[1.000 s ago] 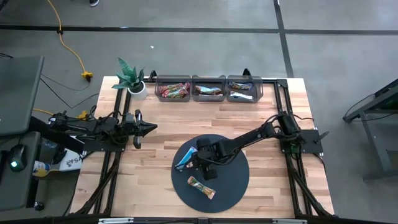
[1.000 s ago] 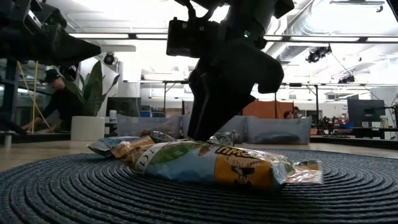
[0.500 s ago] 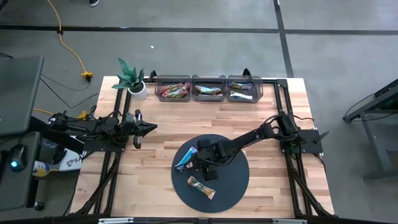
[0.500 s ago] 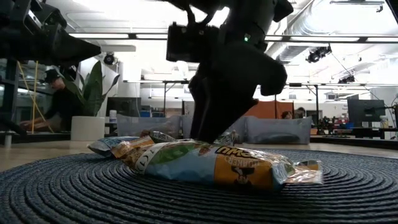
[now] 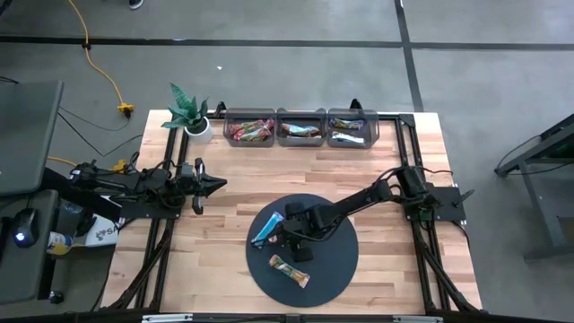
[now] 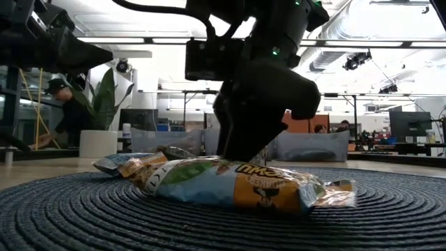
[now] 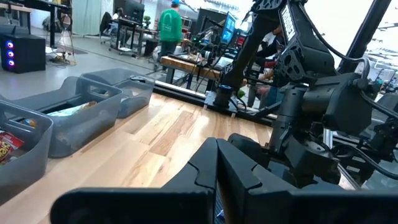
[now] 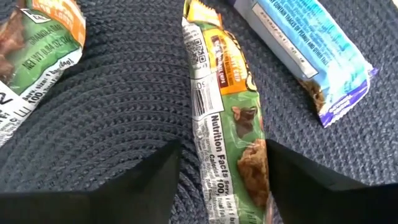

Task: Pick and place Granola Bars by type
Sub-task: Put the yellow granola bar into the middle black bin

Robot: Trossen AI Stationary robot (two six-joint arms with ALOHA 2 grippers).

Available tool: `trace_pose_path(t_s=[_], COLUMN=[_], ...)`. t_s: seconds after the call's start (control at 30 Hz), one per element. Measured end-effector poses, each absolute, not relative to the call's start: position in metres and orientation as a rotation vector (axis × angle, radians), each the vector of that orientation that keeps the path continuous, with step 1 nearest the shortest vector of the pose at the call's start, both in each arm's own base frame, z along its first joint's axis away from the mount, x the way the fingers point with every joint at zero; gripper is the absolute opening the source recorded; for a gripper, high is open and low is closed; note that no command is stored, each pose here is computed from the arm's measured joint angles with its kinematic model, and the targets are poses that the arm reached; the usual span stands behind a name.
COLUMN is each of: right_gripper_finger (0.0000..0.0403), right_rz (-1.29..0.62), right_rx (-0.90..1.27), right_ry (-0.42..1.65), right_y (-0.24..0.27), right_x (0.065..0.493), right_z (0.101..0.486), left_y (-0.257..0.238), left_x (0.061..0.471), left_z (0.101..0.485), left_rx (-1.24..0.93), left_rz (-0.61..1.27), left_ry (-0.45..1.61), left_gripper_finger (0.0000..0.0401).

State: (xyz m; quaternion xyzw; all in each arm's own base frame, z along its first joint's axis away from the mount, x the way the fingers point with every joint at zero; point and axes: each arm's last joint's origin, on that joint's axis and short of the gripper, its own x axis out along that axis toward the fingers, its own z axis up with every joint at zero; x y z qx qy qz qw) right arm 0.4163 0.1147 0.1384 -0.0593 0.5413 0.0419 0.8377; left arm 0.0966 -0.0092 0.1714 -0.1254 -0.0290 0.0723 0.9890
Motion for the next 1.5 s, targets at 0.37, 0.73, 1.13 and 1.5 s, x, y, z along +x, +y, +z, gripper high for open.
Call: trace_pose_path(t_s=[0.37,0.73,1.13,1.5], right_gripper_finger=[0.0121,0.0079,0.0078,0.0078], right_rz=[0.083,0.069,0.054,0.019], right_rx=[-0.096,-0.051,0.033,0.064], right_ry=[1.151,1.144,1.049,0.798], right_y=[0.115,0.114,0.113,0.096], right_x=[0.416,0.414,0.407,0.396], right_z=[0.138,0.148,0.189,0.262], left_y=[-0.009,-0.009,-0.009,-0.009], left_x=[0.097,0.097,0.097,0.097], left_z=[0.171,0.171,0.171,0.171], left_rx=[-0.252,-0.252,-0.252,-0.252], left_rz=[0.144,0.144,0.144,0.145], left_ry=[-0.058,-0.058,-0.058,-0.058], left_gripper_finger=[0.0001,0.0001,0.0001,0.0001])
